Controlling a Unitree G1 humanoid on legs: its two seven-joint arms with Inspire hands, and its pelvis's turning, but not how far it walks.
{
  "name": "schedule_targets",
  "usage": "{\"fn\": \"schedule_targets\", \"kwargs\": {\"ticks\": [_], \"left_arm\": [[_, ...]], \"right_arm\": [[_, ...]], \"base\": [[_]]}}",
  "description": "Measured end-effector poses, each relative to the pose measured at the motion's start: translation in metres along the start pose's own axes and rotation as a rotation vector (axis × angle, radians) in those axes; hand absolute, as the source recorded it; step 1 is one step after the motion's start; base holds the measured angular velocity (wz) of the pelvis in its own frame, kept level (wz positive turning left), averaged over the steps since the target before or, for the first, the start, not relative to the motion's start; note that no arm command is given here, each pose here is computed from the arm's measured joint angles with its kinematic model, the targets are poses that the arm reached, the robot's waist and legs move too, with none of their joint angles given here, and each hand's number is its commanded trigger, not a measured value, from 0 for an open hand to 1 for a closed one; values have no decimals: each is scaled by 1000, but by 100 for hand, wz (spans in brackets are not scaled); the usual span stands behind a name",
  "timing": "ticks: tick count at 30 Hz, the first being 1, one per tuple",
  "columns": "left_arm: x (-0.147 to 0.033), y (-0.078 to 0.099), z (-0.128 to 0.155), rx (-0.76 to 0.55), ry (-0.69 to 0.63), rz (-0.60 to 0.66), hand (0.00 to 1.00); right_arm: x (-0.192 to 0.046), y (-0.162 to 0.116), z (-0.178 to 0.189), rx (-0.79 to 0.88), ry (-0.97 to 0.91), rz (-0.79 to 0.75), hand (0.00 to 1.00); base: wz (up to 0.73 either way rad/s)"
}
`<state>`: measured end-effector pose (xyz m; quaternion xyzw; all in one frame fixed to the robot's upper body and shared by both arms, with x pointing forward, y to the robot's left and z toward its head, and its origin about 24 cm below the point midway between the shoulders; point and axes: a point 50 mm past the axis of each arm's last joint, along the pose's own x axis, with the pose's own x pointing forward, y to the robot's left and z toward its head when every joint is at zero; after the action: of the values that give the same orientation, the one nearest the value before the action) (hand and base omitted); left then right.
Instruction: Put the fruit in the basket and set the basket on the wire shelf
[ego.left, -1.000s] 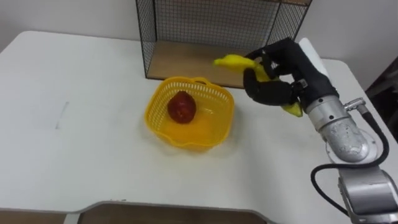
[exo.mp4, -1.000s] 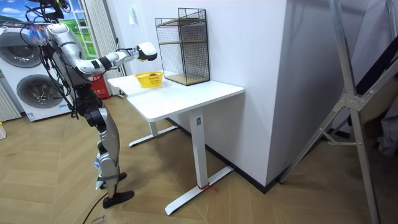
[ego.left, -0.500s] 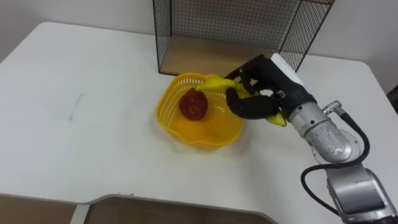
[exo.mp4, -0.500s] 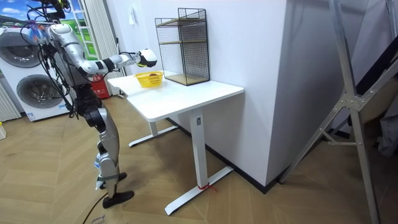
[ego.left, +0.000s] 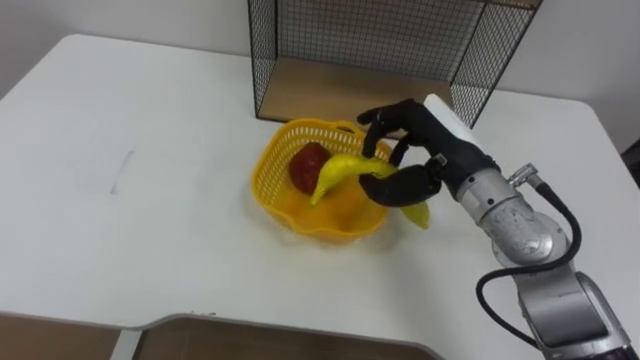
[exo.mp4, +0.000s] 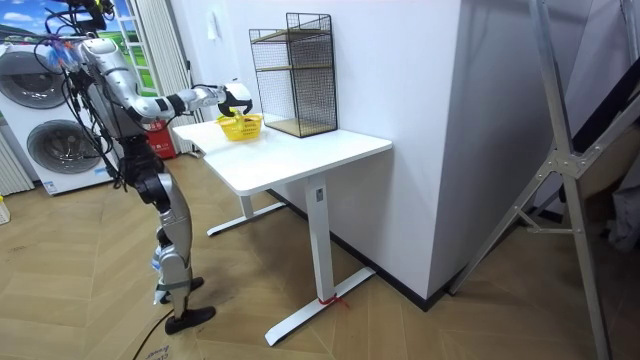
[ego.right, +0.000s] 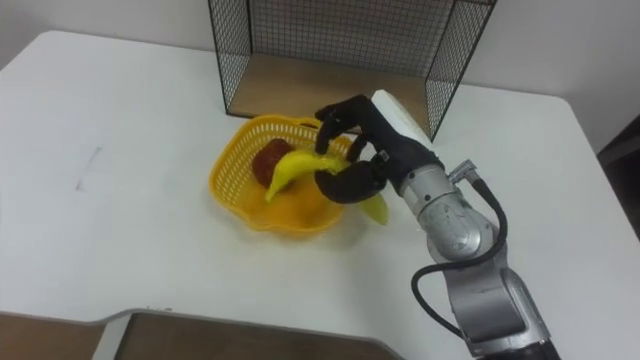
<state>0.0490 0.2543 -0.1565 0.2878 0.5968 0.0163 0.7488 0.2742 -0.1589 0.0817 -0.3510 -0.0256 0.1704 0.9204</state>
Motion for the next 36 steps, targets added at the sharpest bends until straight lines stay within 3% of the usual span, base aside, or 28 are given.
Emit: {"fn": "schedule_targets", "kwargs": {"ticks": [31, 36], "left_arm": [[0, -2, 3, 15, -15, -5, 0], [0, -2, 3, 17, -19, -7, 0]], "right_arm": [[2, 10, -6, -37, 36, 34, 0], [2, 12, -5, 38, 19, 40, 0]], "base": [[0], [0]]}}
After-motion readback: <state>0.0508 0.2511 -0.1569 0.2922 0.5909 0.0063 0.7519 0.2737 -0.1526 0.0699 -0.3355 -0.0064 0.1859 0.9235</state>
